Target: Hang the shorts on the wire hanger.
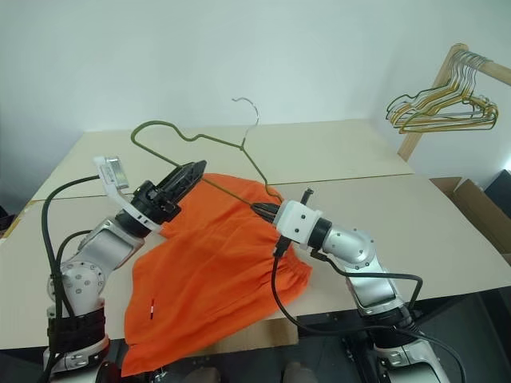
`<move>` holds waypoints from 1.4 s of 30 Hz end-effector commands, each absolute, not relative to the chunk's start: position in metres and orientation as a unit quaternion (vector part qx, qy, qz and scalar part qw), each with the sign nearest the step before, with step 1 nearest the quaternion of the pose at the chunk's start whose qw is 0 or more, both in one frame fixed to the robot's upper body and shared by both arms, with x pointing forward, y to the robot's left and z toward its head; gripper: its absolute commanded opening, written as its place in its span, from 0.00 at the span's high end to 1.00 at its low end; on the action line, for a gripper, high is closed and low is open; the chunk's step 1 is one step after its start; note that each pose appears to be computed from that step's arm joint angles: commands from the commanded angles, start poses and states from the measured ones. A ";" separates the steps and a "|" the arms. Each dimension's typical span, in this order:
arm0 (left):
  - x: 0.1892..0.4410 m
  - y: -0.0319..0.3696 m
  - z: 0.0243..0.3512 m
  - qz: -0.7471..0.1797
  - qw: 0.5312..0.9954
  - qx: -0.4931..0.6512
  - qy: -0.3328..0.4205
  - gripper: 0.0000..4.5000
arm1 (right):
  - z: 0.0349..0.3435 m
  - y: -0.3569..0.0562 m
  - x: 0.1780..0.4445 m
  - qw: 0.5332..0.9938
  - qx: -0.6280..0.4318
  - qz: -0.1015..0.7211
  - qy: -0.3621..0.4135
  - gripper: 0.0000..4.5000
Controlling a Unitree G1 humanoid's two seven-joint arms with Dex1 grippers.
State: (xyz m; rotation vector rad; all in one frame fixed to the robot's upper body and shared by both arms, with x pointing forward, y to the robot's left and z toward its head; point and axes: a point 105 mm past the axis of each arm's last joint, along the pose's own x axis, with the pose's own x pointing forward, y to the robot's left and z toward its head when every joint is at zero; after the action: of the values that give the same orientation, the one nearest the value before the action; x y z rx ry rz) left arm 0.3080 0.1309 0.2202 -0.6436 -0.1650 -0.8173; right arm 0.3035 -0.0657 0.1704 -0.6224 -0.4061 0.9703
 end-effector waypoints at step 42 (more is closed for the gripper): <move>0.246 0.174 0.283 -0.601 0.761 -0.179 -0.165 1.00 | 0.182 -0.145 0.289 0.757 0.007 0.648 0.084 0.36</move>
State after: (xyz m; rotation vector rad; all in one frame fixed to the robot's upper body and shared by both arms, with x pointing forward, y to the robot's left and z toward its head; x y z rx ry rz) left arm 0.2591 0.1723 0.2673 -0.3995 -0.3014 -1.1999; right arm 0.2979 -0.1432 0.1732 -0.0646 0.1559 1.3030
